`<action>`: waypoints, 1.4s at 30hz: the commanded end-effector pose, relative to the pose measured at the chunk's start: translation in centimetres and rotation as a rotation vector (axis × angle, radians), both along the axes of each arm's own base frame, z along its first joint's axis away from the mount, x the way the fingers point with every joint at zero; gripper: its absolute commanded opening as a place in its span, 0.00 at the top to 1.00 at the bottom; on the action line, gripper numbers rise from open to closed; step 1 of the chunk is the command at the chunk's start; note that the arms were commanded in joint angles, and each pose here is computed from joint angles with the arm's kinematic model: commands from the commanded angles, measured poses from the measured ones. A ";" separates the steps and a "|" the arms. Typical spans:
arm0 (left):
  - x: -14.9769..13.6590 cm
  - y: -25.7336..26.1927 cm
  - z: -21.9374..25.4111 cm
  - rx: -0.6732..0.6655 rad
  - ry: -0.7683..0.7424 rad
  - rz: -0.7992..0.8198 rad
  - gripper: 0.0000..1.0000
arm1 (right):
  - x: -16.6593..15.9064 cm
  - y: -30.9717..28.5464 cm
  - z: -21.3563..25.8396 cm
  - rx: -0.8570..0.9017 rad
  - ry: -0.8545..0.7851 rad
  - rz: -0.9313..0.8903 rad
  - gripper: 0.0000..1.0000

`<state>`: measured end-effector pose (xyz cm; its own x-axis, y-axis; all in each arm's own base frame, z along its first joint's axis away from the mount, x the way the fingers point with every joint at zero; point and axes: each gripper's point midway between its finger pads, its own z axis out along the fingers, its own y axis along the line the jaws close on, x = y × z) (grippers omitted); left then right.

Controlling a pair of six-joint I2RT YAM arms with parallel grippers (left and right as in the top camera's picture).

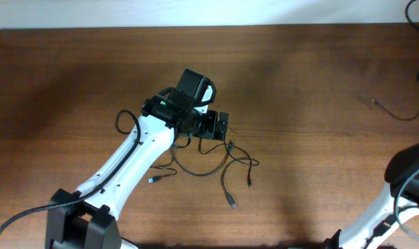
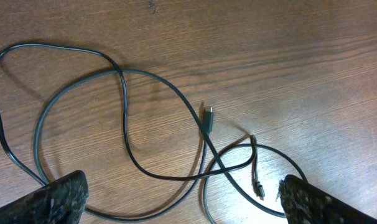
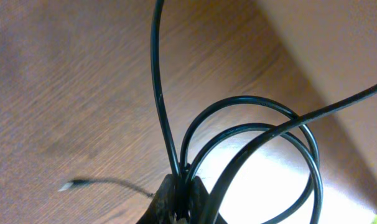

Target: Untangle cables

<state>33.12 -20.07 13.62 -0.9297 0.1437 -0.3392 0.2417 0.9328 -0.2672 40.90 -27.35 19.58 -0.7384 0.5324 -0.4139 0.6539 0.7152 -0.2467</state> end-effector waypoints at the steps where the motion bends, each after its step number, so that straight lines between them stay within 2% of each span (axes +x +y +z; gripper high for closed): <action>1: 0.1 -0.2 -0.1 -0.007 0.004 -0.005 0.01 | 1.2 1.2 -5.9 0.152 0.052 0.005 0.96; 4: 0.1 -0.2 -0.1 -0.007 0.004 -0.005 0.01 | 1.0 1.4 -10.0 0.201 0.131 0.002 0.95; 5: 0.1 -0.2 -0.1 -0.007 0.004 -0.005 0.01 | 1.0 1.5 -11.4 0.217 0.156 0.001 0.92; 6: 0.1 -0.2 -0.1 -0.007 0.004 -0.005 0.01 | 0.9 1.5 -11.9 0.223 0.167 0.000 0.67; 7: 0.1 -0.2 -0.1 -0.007 0.004 -0.005 0.01 | 0.9 1.6 -12.1 0.226 0.168 0.001 0.25; 8: 0.1 -0.2 -0.1 -0.007 0.004 -0.005 0.01 | 0.9 1.6 -12.1 0.227 0.168 0.001 0.01; 15: 0.1 -0.2 -0.1 -0.007 0.004 -0.005 0.01 | 0.6 2.4 -12.3 0.269 0.179 0.007 0.01; 20: 0.1 -0.2 0.0 -0.007 0.003 -0.005 0.01 | 3.2 11.5 -11.7 0.732 0.016 0.237 0.01; 23: 0.1 -0.2 -0.1 -0.007 0.004 -0.005 0.01 | 3.2 16.2 -10.5 0.890 0.011 0.378 0.01; 31: 0.1 -0.2 -0.1 -0.007 0.004 -0.005 0.01 | -0.2 26.2 -9.7 0.988 0.273 0.568 0.00; 35: 0.2 -0.2 0.0 -0.008 0.001 -0.006 0.01 | -1.1 31.4 -9.9 0.963 0.378 0.686 0.00; 37: 1.8 0.5 0.3 0.035 -0.073 0.029 0.01 | -1.9 33.8 -10.2 0.969 0.426 0.731 0.00; 40: 3.0 4.4 0.4 0.226 -0.144 0.122 0.01 | -3.1 37.2 -10.9 0.963 0.492 0.802 0.01; 42: 3.3 7.1 0.6 0.254 -0.133 0.199 0.01 | -3.3 39.6 -11.1 0.949 0.503 0.864 0.01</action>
<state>35.16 -17.13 13.57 -0.9044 0.1242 -0.4081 0.1793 0.9788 -0.0995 38.07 10.23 8.94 -0.9484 -0.1781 0.2624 -0.0316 0.8763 0.4807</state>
